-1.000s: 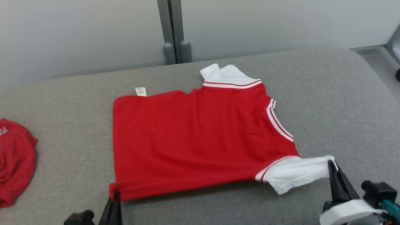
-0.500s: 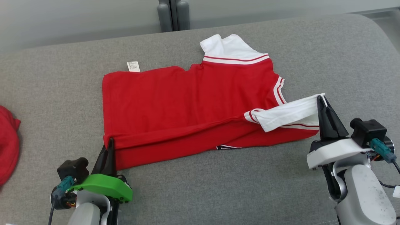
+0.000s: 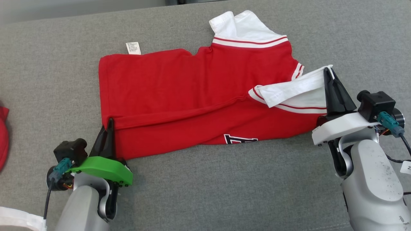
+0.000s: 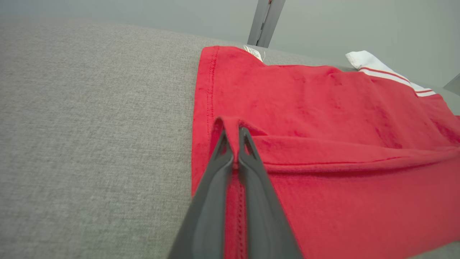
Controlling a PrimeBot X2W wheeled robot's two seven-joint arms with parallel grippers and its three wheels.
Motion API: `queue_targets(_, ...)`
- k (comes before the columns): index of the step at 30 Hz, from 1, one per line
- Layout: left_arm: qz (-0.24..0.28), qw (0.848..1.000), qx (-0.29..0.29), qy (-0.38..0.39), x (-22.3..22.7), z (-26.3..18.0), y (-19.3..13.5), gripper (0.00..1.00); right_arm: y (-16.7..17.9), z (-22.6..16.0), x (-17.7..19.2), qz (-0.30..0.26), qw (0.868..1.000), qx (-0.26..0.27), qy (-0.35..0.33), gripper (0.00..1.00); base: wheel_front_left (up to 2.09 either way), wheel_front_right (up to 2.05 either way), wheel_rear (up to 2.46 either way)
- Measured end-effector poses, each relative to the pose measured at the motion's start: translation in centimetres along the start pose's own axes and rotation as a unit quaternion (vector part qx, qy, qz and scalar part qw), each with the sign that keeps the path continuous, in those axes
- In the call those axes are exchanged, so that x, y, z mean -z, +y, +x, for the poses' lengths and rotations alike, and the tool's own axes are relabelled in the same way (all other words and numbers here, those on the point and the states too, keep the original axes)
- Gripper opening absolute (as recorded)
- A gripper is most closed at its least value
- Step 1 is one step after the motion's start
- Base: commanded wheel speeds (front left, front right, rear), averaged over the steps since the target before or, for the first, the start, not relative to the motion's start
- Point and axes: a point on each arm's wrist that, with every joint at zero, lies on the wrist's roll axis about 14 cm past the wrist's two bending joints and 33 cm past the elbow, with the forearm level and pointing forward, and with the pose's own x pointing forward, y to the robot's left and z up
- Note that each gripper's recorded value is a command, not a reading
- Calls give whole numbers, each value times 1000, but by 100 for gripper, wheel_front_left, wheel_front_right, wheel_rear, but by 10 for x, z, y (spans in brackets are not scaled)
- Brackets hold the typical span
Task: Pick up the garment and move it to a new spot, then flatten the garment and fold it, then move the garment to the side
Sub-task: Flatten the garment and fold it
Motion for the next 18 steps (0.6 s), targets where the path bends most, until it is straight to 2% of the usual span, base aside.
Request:
queue_targets(1,3,1000,0,-1,-1,2,1,0,0,2,1,0,1000,0,1,0,0,0,0)
queue_targets(2,5,1000,-2,-4,-3,3,2,29,0,3,1,-1,1000,-1,1,31,0,0,0)
queue_targets(3,7,1000,-5,-8,-6,4,5,86,1,4,1,-1,1000,-1,-1,92,0,0,0)
queue_targets(4,7,1000,-8,-10,-7,4,7,100,1,5,0,-1,1000,-1,-3,100,0,0,0)
queue_targets(11,5,999,-30,-34,-17,-8,14,100,-4,-6,-7,-7,1000,6,-13,100,0,0,0)
queue_targets(18,-2,1000,-28,-11,3,-27,6,100,-9,-33,12,-9,1000,14,20,100,0,0,0)
